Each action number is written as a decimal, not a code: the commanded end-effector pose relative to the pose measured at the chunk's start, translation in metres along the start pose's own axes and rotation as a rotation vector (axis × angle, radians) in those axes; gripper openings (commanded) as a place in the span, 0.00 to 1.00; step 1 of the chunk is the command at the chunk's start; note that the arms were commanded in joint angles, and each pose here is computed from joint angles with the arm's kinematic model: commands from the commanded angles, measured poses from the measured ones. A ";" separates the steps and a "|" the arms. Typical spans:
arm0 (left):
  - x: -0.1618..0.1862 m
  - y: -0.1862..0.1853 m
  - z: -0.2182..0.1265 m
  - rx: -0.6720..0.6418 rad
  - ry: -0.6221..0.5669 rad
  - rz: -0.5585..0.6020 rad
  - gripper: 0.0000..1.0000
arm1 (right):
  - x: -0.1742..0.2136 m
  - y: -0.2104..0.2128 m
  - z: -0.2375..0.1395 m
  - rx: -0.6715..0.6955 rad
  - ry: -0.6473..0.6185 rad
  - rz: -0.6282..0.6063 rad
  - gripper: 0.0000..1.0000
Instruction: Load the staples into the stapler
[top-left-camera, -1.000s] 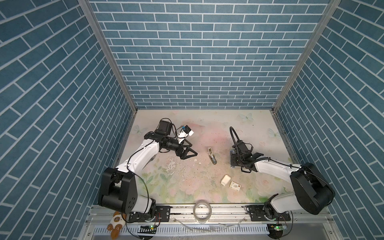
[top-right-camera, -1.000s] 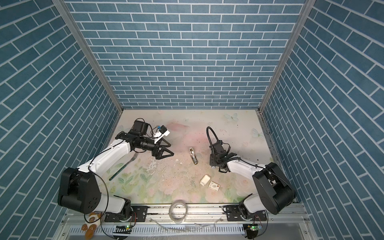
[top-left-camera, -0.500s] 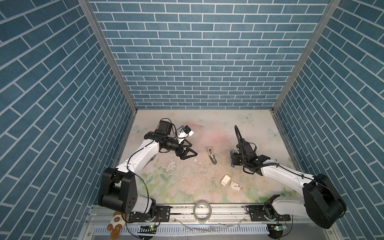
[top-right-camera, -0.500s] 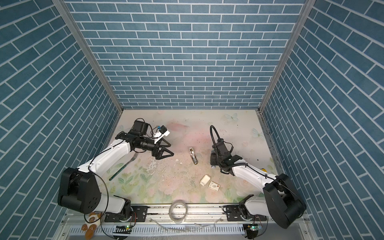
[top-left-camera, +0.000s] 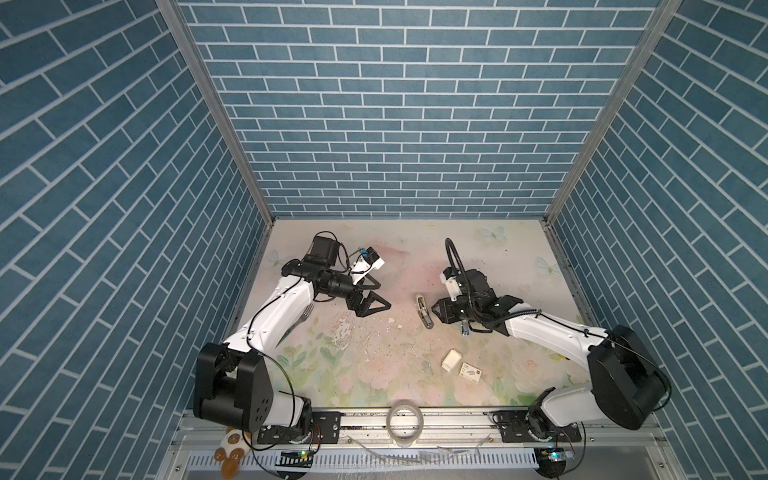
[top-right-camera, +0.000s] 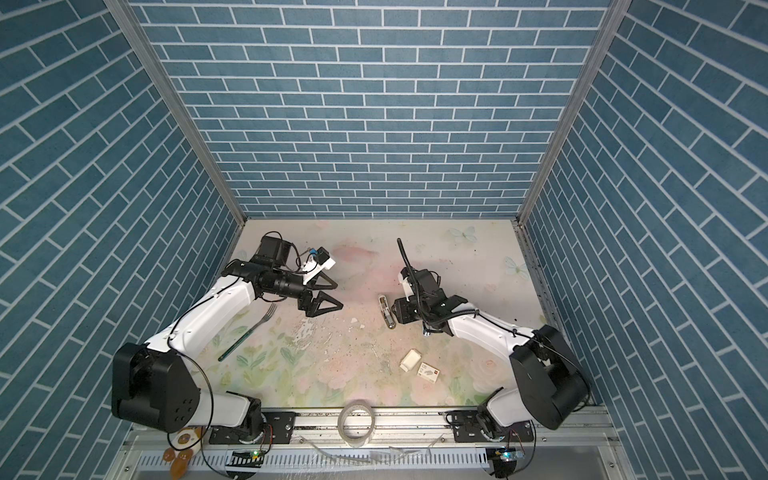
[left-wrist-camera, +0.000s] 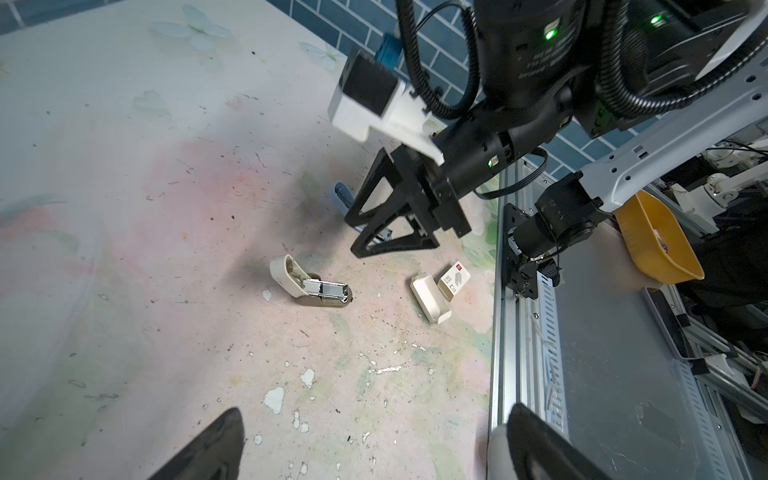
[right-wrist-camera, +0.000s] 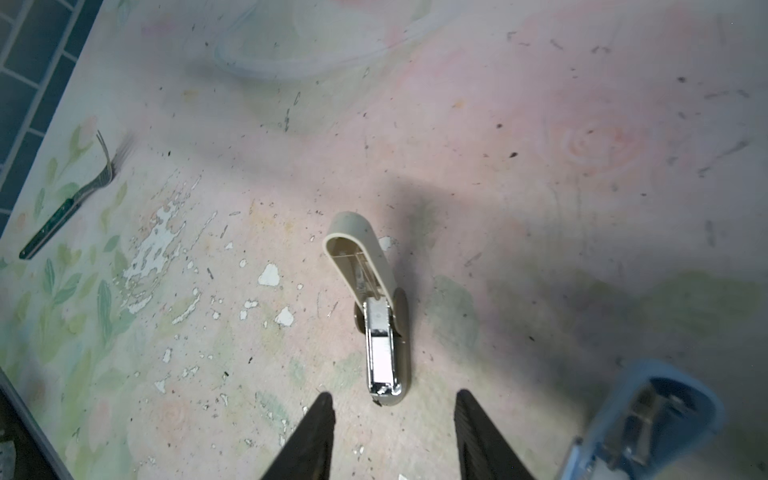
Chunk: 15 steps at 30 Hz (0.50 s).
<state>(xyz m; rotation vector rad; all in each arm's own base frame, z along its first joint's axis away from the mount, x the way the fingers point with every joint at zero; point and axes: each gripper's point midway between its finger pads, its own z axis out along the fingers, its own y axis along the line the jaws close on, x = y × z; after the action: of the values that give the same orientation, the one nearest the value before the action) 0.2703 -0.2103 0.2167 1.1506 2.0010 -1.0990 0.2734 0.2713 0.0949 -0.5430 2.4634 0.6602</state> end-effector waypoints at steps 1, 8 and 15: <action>-0.007 -0.005 -0.014 -0.018 -0.009 0.025 1.00 | -0.003 0.020 0.009 -0.052 0.016 -0.105 0.55; -0.010 -0.003 -0.024 -0.024 -0.006 0.038 0.99 | 0.010 0.017 0.033 -0.002 0.063 -0.140 0.57; -0.007 -0.004 -0.027 -0.013 0.008 0.046 1.00 | 0.014 0.006 0.049 0.085 0.090 -0.193 0.57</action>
<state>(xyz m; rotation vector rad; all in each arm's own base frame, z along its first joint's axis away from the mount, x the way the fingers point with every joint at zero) 0.2712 -0.1938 0.2353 1.1743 1.9750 -1.0453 0.2689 0.2977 0.0504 -0.7296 2.5103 0.5320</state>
